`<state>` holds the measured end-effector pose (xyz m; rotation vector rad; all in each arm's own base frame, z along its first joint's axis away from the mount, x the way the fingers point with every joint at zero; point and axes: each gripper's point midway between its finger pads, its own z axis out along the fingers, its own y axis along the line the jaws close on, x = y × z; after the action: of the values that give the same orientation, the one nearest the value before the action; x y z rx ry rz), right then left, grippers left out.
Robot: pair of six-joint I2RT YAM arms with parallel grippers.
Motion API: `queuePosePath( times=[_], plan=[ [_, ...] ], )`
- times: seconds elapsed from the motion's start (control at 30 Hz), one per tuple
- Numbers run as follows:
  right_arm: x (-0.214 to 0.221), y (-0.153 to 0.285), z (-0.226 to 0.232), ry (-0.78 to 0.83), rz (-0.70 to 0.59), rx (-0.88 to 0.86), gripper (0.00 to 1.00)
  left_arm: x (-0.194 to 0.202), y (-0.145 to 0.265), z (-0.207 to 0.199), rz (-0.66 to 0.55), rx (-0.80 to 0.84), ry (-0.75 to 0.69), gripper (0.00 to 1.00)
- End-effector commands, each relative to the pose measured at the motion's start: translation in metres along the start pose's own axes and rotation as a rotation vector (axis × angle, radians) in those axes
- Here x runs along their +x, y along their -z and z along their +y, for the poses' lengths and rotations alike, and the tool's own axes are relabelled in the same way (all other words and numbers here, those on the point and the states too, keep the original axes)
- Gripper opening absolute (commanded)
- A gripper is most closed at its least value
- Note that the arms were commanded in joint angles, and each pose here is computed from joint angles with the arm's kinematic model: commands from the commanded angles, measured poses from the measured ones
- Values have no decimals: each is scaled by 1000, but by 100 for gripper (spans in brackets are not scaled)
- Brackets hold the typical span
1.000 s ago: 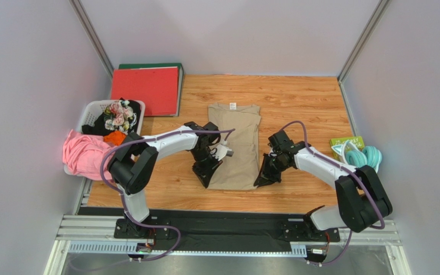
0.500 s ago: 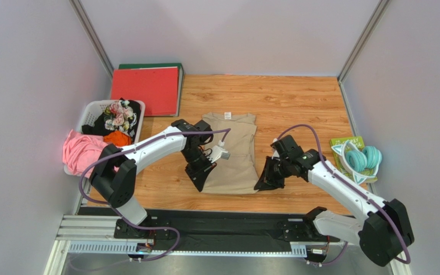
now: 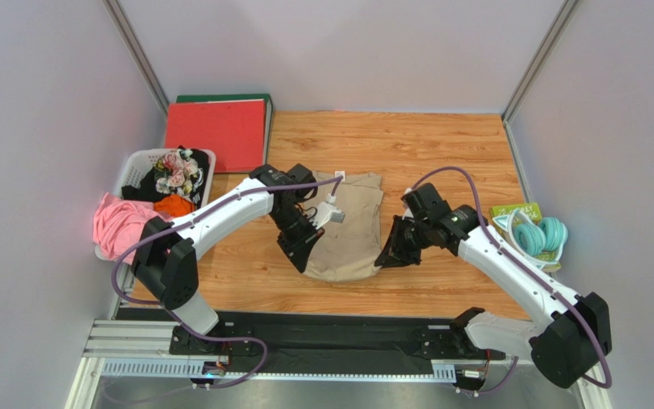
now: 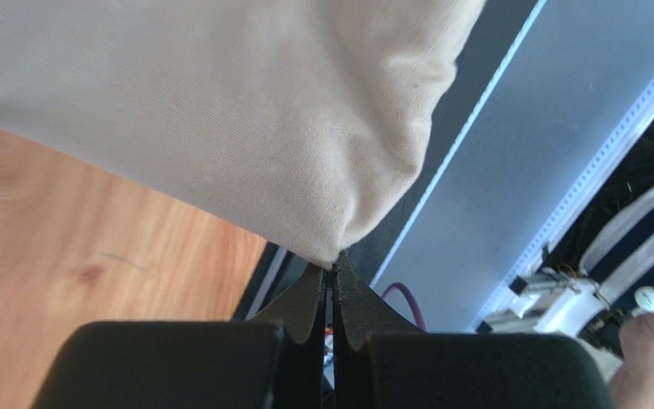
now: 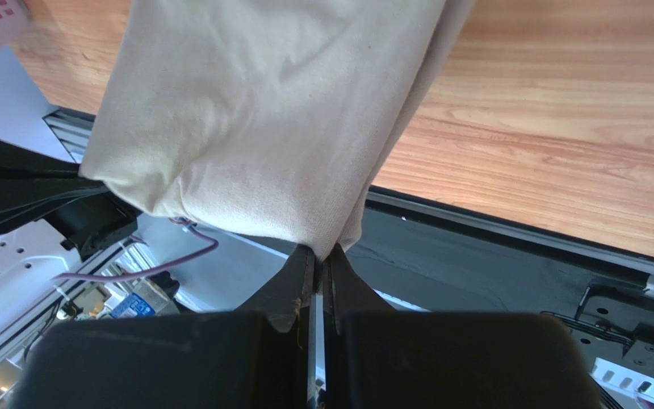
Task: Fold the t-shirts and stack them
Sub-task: Fold the tshirt
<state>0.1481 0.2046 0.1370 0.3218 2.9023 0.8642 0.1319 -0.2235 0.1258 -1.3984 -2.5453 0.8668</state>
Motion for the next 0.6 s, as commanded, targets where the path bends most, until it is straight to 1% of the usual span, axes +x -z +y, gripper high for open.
queuePosePath(
  times=[0.0, 0.07, 0.1, 0.2, 0.37, 0.57],
  plan=[
    [-29, 15, 30, 76, -81, -23, 0, -37, 44, -1, -127, -66, -46, 0],
    [-42, 21, 43, 92, -105, -34, 0, -45, 55, 10, -149, -109, -20, 0],
    [-48, 24, 48, 102, -117, -40, 0, -55, 65, 12, -180, -135, -26, 0],
    [-69, 32, 61, 110, -160, -59, 0, -69, 80, 27, -209, -190, 4, 0],
    [-95, 39, 71, 114, -203, -70, 0, -82, 89, 60, -240, -232, 91, 0],
    [-123, 36, 71, 88, -225, -85, 0, -91, 93, 87, -264, -259, 142, 0]
  ],
)
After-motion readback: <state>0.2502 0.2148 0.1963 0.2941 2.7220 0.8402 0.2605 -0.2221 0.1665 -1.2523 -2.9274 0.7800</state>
